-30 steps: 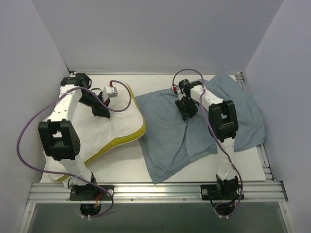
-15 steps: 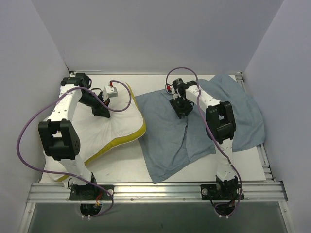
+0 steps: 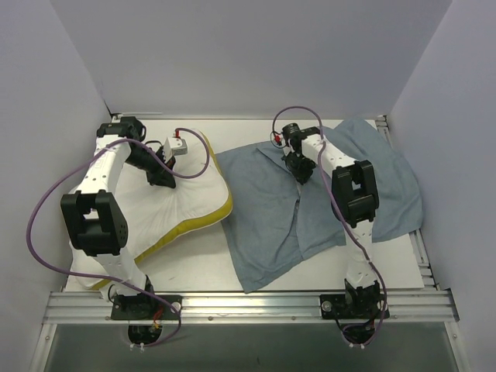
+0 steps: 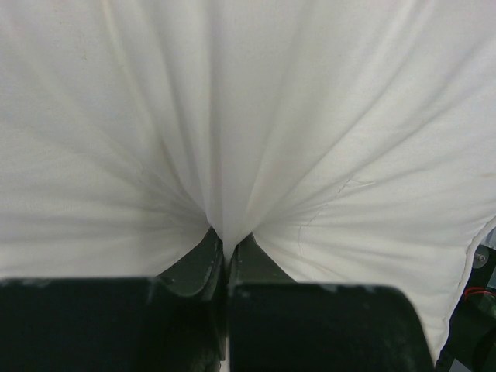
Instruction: Put the pillow into the pillowcase
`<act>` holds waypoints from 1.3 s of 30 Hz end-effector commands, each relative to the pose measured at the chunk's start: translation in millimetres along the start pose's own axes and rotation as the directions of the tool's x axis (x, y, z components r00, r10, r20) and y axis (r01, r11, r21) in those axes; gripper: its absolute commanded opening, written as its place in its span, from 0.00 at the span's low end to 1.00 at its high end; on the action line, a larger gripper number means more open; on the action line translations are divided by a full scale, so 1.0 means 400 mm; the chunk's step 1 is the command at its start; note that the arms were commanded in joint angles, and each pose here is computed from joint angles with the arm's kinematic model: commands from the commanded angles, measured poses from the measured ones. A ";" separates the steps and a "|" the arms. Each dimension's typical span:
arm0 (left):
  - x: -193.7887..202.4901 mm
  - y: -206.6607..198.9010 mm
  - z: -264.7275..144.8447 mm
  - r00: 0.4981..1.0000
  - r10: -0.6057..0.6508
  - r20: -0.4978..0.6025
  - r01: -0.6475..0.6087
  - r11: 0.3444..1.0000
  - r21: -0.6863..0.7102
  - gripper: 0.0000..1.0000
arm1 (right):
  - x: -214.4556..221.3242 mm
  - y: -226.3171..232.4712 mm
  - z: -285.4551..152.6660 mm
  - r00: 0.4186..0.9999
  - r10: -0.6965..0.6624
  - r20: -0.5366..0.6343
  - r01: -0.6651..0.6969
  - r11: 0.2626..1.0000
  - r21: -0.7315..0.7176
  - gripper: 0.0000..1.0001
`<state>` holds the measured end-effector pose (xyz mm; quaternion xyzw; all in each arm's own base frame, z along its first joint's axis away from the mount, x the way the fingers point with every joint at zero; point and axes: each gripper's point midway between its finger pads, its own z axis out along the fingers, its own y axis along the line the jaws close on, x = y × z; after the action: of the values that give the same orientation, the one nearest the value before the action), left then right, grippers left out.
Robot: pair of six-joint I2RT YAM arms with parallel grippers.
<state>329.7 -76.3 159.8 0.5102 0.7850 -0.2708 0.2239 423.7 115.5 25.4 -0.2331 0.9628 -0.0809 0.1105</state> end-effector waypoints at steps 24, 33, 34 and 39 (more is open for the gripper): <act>-0.199 -0.314 0.044 0.938 0.342 0.055 -0.344 0.901 0.262 0.00 | 0.071 0.047 -0.422 0.962 0.116 0.248 0.003 0.901 -0.434 0.00; -0.116 -0.548 0.228 0.808 0.588 -0.034 -0.450 0.654 0.608 0.00 | 0.094 0.041 -0.470 0.943 0.190 0.273 -0.030 0.866 -0.500 0.00; -0.105 -0.540 0.250 0.803 0.592 -0.067 -0.428 0.650 0.628 0.00 | 0.094 0.046 -0.476 0.941 0.195 0.276 -0.028 0.860 -0.510 0.00; -0.113 -0.486 0.301 0.798 0.581 -0.159 -0.376 0.687 0.622 0.00 | 0.115 0.055 -0.509 0.929 0.201 0.310 -0.004 0.845 -0.535 0.00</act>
<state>193.0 -279.9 121.2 0.8001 0.5022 -0.3208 0.0694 342.2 130.7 186.0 -0.2071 0.9347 0.2052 0.2035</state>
